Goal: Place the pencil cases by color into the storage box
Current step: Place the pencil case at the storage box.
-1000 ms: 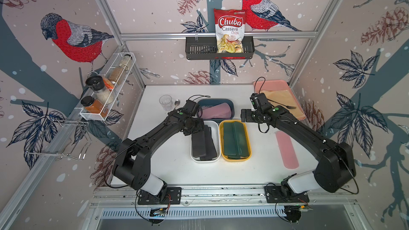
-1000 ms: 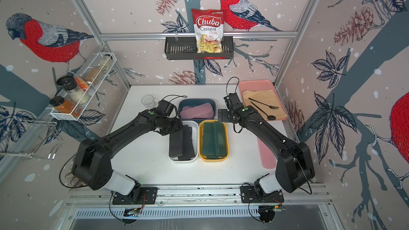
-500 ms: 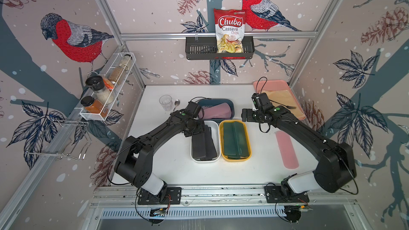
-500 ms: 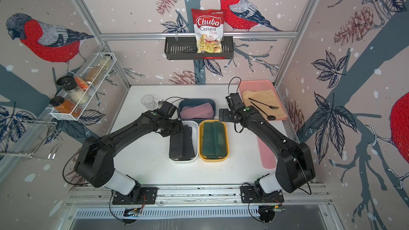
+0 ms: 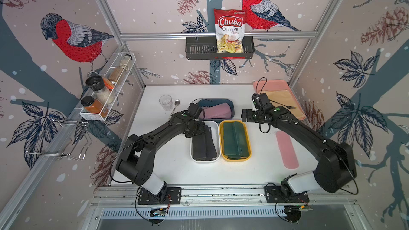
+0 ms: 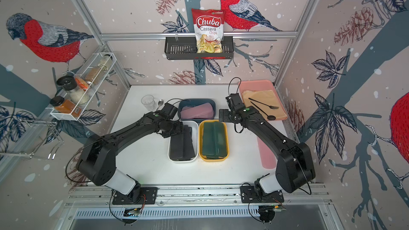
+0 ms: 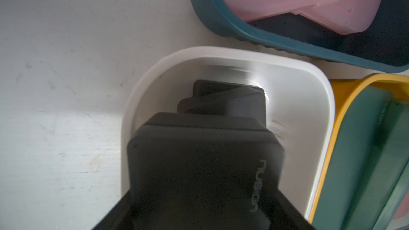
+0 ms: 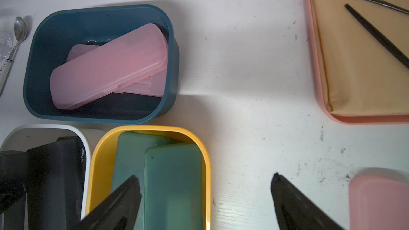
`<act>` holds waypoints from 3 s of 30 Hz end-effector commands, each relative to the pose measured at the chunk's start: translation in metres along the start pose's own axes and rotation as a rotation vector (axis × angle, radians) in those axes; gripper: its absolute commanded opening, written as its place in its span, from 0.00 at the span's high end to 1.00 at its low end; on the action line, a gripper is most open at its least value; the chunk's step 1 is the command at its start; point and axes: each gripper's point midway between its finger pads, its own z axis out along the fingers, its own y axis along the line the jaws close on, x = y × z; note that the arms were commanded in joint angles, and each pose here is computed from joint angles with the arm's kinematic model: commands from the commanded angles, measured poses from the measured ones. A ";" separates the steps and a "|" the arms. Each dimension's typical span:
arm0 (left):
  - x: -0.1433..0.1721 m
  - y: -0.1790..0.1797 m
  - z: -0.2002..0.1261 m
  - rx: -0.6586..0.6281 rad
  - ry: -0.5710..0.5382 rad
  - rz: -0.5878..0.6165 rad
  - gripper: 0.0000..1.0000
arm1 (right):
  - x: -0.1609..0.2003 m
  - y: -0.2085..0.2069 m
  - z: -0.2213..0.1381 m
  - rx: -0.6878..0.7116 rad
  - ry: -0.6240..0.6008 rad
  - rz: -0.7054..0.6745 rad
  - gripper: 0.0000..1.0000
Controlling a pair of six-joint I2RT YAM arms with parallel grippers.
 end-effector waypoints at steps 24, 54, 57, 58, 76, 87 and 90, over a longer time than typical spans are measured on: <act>-0.001 -0.033 0.017 0.117 0.029 0.029 0.51 | -0.011 0.001 0.002 -0.013 -0.019 -0.006 0.05; 0.002 -0.004 0.017 -0.047 0.036 0.068 0.48 | -0.008 0.000 0.004 -0.016 -0.012 -0.003 0.05; 0.001 -0.004 0.017 -0.051 0.035 0.067 0.41 | -0.008 0.001 0.004 -0.016 -0.012 -0.006 0.05; 0.000 -0.004 0.017 -0.054 0.034 0.069 0.38 | -0.008 0.000 0.004 -0.016 -0.010 -0.006 0.05; -0.004 0.003 0.010 -0.131 0.041 0.081 0.19 | -0.009 0.001 0.006 -0.019 -0.009 -0.006 0.04; -0.010 0.000 0.006 -0.143 0.042 0.088 0.16 | -0.011 0.000 0.007 -0.019 -0.009 -0.006 0.04; -0.013 -0.001 0.003 -0.151 0.034 0.095 0.16 | -0.012 -0.001 0.007 -0.017 -0.008 -0.005 0.04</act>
